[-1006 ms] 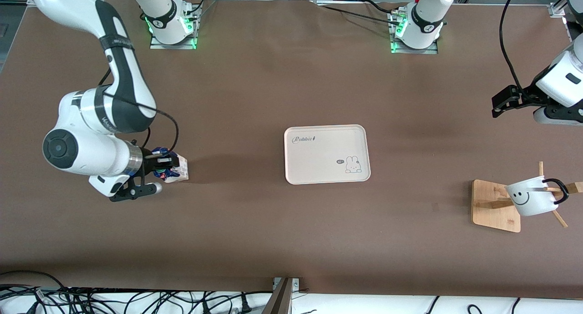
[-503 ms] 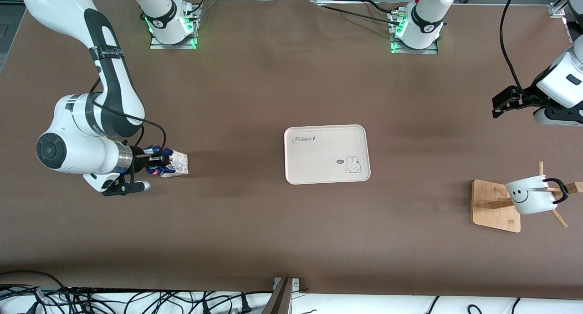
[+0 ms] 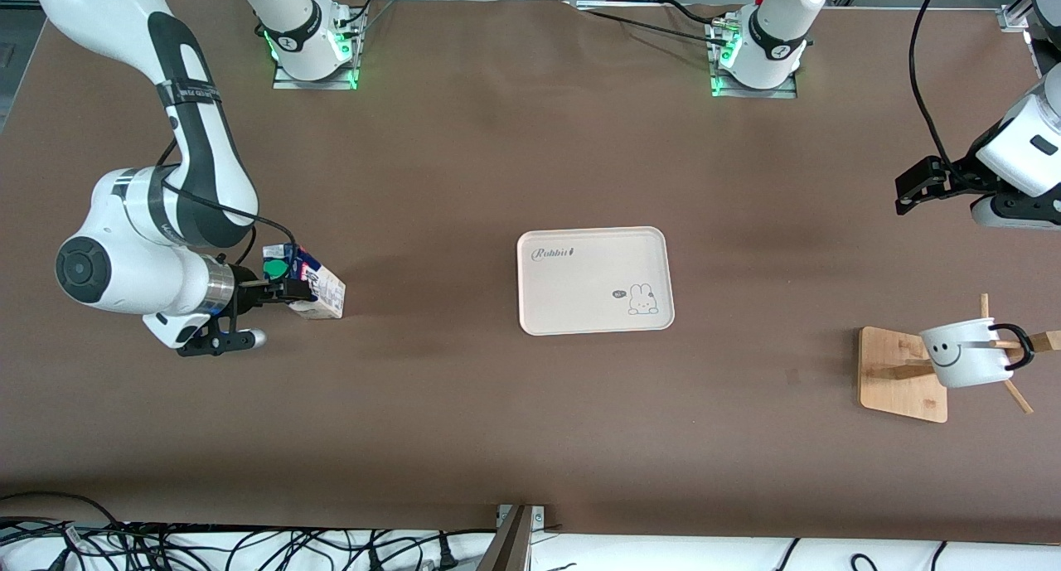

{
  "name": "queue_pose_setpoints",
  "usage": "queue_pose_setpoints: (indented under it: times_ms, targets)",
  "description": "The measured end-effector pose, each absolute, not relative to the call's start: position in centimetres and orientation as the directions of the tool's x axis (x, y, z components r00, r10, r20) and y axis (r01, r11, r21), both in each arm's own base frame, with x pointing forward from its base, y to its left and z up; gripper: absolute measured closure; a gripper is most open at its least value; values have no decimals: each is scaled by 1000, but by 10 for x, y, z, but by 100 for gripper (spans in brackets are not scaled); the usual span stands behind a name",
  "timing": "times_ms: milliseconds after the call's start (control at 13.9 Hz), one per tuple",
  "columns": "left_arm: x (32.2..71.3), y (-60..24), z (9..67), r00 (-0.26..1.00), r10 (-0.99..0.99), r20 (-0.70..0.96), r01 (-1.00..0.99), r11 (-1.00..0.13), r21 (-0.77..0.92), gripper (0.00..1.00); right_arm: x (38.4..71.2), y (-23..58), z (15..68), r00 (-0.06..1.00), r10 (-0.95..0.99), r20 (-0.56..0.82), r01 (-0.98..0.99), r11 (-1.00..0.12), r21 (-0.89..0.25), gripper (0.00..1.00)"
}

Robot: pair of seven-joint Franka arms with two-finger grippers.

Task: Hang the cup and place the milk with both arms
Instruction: 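Carry the carton with the right gripper off the tray and lower it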

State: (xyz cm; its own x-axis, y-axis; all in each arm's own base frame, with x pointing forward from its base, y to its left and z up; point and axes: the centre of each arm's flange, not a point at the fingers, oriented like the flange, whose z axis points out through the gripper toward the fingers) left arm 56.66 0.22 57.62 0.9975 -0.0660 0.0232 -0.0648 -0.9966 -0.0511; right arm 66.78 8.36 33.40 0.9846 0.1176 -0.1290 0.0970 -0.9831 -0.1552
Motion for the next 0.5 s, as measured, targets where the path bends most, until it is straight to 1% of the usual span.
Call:
queue_pose_setpoints:
  times_ms: [287,503]
  targets:
    - [567,2,576,998,-65,21,-63,-997,-51,0,676,84,376,990,125,-57,116,-983,-145,0]
    - [567,3,576,998,-64,21,-63,-997,-51,0,670,80,417,989,142,-33,137,-983,-119,0]
